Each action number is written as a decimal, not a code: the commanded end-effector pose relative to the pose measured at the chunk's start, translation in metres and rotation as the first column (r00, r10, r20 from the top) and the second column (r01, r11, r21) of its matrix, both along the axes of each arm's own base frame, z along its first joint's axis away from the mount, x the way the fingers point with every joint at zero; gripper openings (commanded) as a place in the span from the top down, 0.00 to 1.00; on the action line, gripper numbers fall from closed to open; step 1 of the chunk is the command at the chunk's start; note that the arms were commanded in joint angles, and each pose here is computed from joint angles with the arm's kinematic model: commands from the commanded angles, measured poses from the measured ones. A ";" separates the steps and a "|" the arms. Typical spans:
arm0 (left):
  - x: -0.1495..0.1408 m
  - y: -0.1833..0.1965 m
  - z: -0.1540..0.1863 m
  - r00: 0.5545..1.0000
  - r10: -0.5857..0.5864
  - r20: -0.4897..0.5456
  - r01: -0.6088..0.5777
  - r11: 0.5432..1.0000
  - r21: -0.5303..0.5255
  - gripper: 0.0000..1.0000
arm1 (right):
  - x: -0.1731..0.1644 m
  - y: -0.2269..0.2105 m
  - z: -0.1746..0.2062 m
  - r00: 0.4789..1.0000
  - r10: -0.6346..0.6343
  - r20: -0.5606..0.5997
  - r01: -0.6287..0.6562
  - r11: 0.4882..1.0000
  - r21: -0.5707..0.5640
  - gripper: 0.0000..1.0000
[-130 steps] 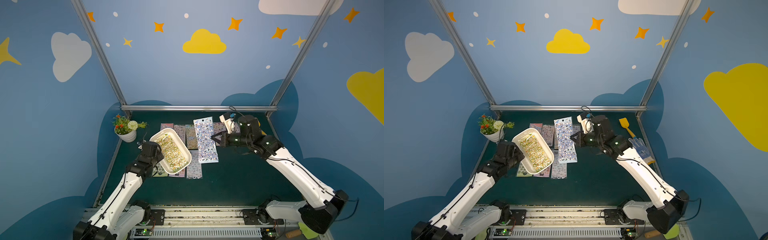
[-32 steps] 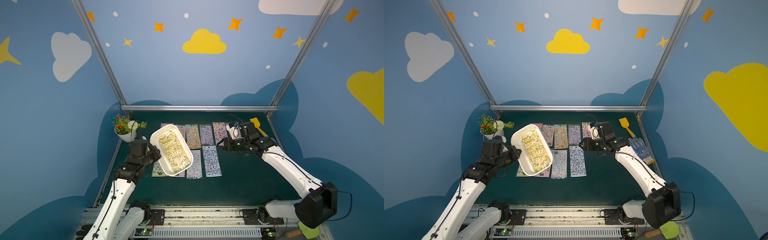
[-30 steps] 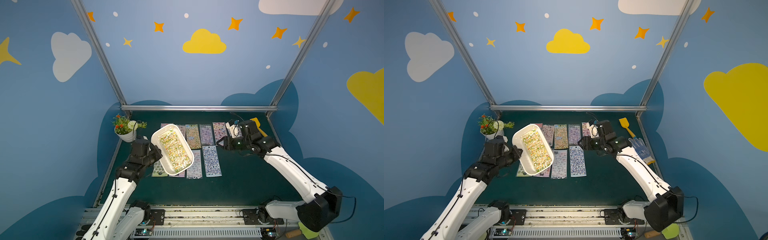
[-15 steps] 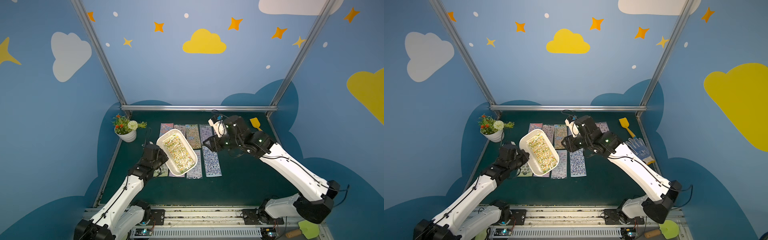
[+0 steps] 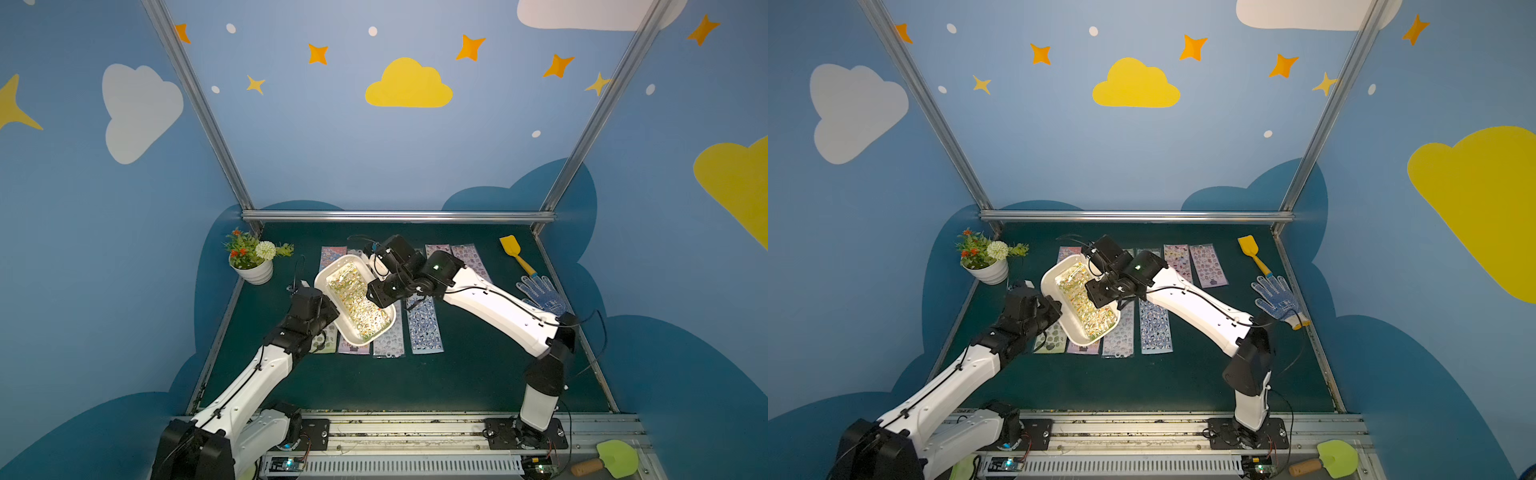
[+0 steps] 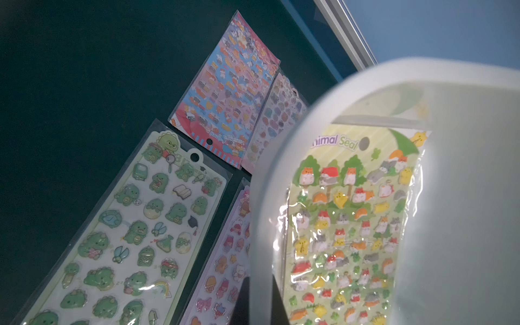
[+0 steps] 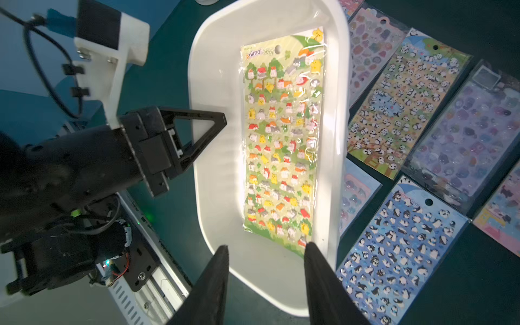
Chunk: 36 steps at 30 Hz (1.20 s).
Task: Take the stickers out of the storage box
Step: Pick up the sticker from the storage box.
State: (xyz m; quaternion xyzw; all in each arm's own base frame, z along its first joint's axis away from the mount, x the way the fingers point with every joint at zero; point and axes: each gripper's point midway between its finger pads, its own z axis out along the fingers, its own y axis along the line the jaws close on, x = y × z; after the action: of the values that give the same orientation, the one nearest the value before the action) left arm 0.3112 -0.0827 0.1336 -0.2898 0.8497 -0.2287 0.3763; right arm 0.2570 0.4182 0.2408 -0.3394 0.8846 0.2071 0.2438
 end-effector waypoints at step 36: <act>-0.001 0.001 0.019 0.997 0.003 0.073 -0.002 1.000 -0.014 0.96 | 0.076 0.029 -0.090 0.967 -0.149 0.207 0.207 0.933 -0.293 0.36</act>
State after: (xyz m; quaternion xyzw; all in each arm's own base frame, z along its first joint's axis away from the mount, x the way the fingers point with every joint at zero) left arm 0.3087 -0.0791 0.1393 -0.2902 0.8444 -0.2266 0.3892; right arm 0.3160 0.4581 0.1571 -0.3261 0.9048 0.0480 0.2696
